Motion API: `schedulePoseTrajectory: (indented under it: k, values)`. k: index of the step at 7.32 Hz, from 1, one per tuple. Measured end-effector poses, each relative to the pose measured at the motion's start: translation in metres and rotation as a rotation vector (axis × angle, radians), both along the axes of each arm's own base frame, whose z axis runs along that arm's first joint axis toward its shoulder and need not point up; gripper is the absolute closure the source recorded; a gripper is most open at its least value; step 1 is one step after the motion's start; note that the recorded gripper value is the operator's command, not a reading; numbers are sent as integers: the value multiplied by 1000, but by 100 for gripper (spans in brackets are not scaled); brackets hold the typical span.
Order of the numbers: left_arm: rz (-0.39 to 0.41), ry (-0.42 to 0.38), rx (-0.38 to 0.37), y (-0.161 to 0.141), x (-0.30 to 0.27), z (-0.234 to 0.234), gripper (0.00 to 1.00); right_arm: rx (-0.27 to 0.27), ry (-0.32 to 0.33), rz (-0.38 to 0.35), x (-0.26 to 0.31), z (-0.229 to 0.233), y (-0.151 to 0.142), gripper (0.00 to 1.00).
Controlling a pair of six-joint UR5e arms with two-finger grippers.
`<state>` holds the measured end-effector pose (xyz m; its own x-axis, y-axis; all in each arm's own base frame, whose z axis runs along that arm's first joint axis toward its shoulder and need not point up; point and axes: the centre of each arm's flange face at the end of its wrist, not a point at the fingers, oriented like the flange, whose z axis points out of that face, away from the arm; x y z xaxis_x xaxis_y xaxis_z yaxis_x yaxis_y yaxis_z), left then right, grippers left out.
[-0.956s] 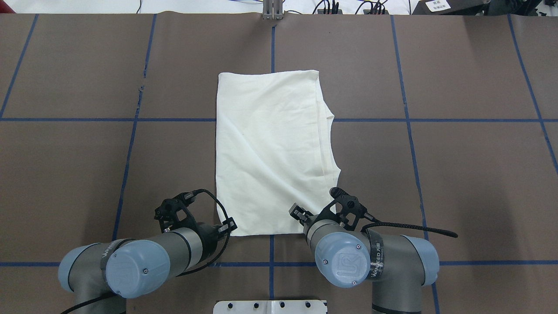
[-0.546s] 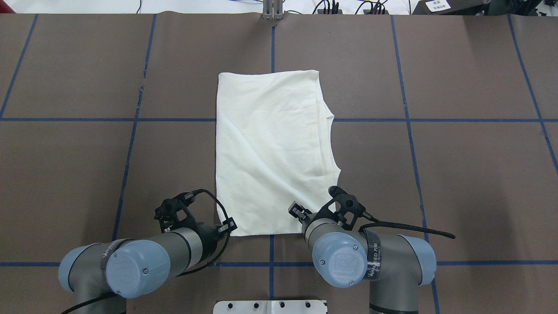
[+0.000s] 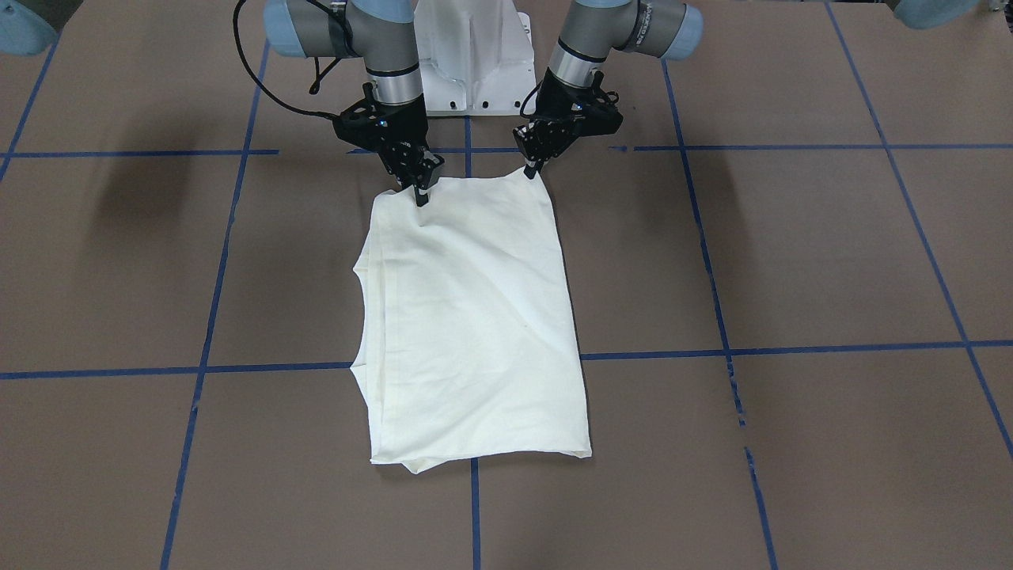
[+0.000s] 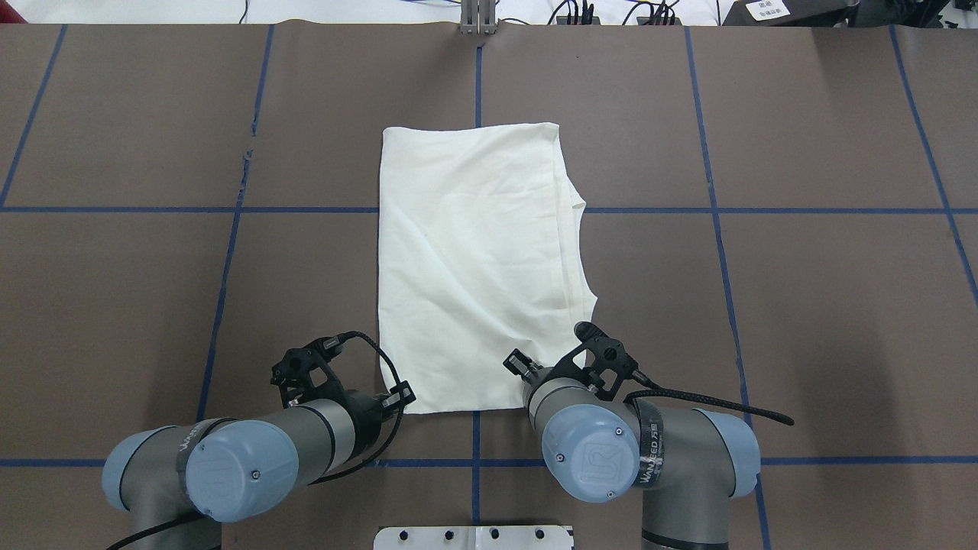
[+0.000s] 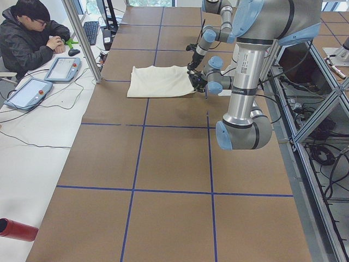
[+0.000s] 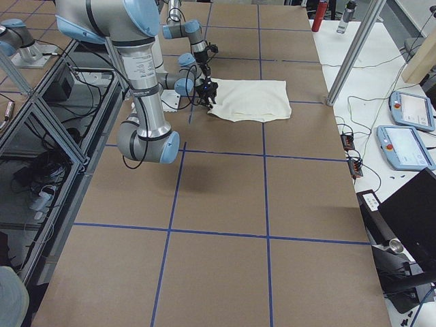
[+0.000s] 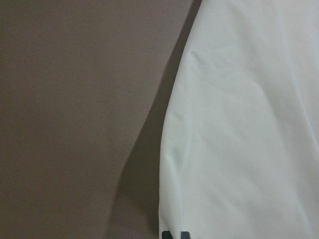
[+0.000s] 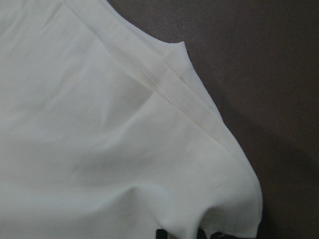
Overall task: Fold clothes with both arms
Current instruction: 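Grasp the near edge with both grippers and lift it away from the robot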
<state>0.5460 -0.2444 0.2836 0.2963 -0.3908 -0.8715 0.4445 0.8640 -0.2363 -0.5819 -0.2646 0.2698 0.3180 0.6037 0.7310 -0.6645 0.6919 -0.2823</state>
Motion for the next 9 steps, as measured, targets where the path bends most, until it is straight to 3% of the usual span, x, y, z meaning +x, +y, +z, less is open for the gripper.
schedulePoseTrajectory:
  k: [3, 5, 9]
  values:
    - [9, 7, 20, 0, -6, -7, 100, 5, -25, 13, 11, -11, -6, 100]
    - [25, 34, 59, 2, -34, -34, 100, 16, -89, 15, 43, -42, -2, 100]
    - [77, 53, 51, 26, -140, -121, 100, -13, -152, -64, 135, -119, 69, 100]
